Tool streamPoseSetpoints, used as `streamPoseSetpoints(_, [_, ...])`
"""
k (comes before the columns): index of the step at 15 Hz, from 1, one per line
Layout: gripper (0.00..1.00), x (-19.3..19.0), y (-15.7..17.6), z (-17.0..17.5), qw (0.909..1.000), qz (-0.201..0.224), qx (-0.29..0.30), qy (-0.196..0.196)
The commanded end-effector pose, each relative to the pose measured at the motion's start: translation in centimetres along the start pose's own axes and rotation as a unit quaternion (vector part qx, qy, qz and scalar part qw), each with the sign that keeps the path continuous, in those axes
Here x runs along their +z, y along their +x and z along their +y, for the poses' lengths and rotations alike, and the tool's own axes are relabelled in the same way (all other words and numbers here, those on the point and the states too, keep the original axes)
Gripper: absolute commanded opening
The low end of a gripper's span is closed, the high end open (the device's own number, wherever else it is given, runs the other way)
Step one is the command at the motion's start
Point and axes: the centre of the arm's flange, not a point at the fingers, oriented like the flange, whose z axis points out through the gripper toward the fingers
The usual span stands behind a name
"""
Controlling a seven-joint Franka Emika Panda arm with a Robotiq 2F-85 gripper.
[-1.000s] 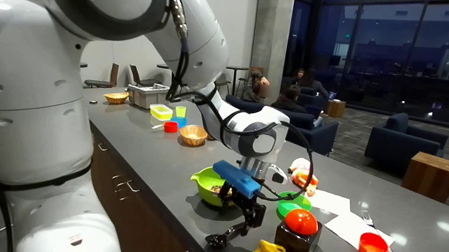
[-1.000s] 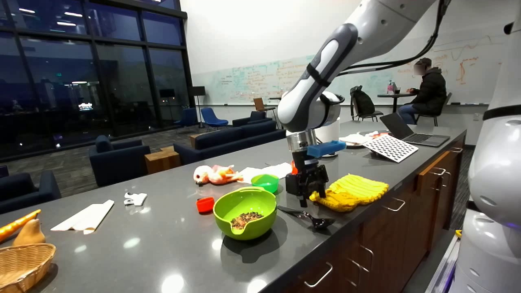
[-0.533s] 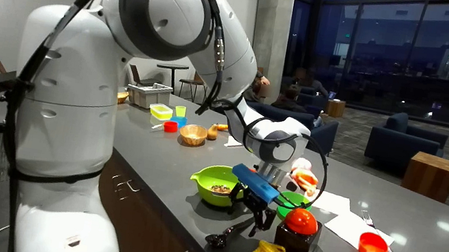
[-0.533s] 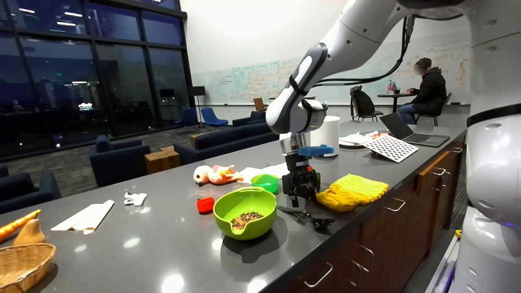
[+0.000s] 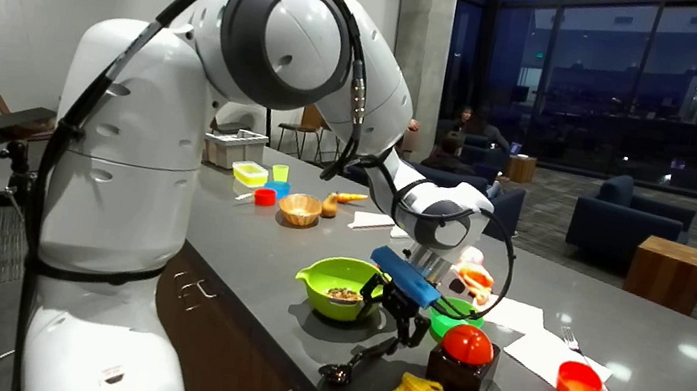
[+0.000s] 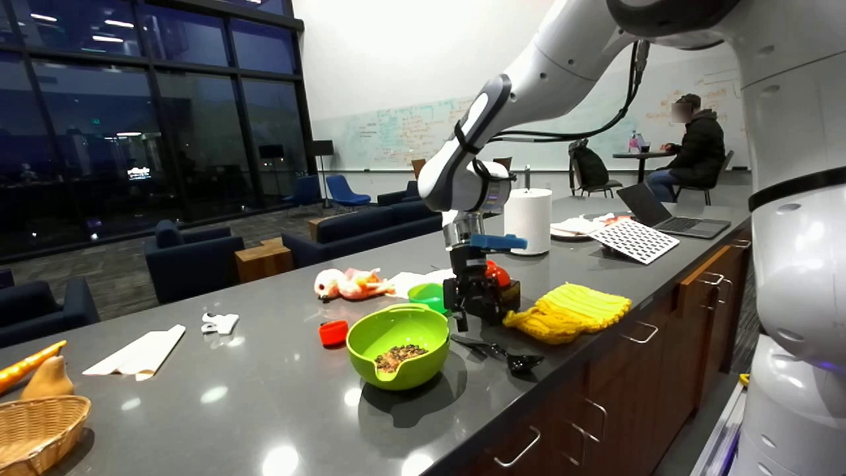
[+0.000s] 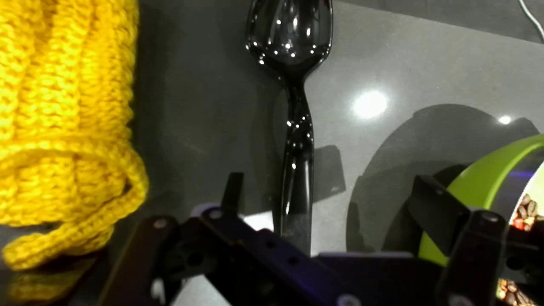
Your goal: Use the spoon to mix the contents of the green bowl
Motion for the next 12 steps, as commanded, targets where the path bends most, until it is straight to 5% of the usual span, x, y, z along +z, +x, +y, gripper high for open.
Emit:
streamPoseSetpoints(1, [1.0,0.9,1.2,0.8,0.9992,-0.012,-0.006,0.038])
streamPoseSetpoints(12, [1.0,3.2,0.3,3.3,0.9936,-0.047,0.024,0.1])
